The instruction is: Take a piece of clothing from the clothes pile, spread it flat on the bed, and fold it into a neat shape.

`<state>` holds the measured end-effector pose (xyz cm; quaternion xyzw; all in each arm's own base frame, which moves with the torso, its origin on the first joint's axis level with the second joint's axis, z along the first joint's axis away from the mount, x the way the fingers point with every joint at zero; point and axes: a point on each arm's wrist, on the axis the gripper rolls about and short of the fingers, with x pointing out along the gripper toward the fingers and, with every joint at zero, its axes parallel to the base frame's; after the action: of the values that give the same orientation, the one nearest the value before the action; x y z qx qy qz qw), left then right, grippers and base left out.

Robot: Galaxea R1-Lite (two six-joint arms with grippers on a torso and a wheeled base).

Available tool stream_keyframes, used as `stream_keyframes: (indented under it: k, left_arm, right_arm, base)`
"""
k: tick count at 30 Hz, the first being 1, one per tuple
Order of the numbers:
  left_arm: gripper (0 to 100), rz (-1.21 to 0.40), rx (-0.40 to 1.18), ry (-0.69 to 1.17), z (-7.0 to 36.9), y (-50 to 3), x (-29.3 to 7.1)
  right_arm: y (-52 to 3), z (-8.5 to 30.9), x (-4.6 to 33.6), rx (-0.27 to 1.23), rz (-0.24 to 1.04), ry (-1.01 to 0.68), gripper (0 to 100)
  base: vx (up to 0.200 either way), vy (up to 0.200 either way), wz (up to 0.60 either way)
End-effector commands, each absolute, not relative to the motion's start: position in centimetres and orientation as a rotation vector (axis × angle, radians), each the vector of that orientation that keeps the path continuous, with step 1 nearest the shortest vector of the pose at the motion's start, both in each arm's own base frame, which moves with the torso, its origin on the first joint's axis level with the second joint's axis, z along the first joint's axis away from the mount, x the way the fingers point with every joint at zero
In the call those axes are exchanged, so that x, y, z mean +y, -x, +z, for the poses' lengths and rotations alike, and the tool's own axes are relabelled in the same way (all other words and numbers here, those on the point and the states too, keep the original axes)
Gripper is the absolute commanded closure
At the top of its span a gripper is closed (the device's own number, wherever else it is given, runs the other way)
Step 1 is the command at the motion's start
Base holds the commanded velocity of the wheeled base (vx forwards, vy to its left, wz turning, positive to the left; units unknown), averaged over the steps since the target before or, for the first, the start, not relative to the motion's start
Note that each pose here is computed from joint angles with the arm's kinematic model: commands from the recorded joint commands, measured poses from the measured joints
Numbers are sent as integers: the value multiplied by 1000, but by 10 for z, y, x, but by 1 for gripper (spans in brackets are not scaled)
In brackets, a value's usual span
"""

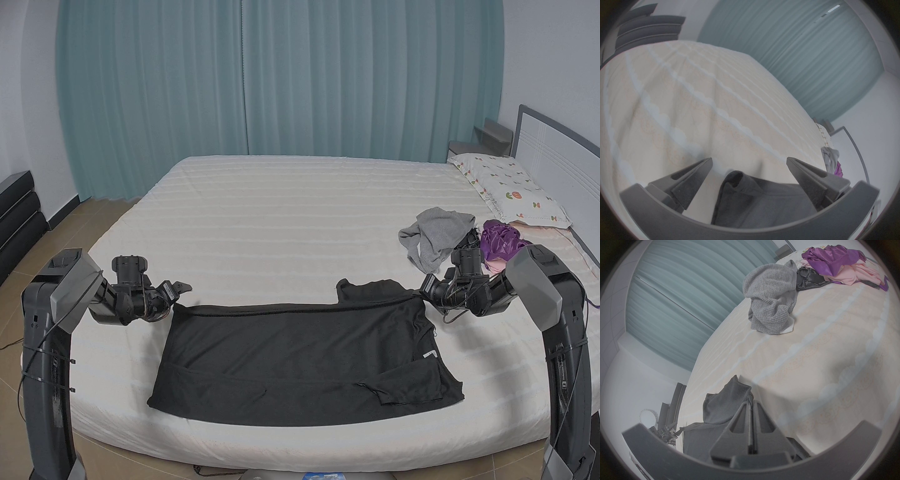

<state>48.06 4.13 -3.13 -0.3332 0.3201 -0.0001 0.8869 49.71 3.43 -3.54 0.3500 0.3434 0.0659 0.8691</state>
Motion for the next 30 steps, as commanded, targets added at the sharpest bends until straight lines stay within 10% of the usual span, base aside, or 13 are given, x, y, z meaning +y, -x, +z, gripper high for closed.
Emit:
stream_keyframes:
  k: [1, 19, 20, 30]
  left_arm:
    - [0, -116, 666, 624, -41, -458, 39]
    - [0, -180, 604, 522, -42, -462, 34]
    - [100, -179, 604, 522, -44, -463, 33]
    - [100, -160, 582, 525, -39, -467, 36]
  right_arm:
    - [-497, -36, 35, 719, 137, -731, 100]
    - [-497, -36, 37, 722, 143, -730, 100]
    - [-497, -36, 38, 720, 143, -729, 100]
    - [-497, -33, 38, 717, 145, -729, 100]
  base:
    - [0, 0, 0]
    - [0, 0, 0]
    - [0, 0, 0]
    - [0, 0, 0]
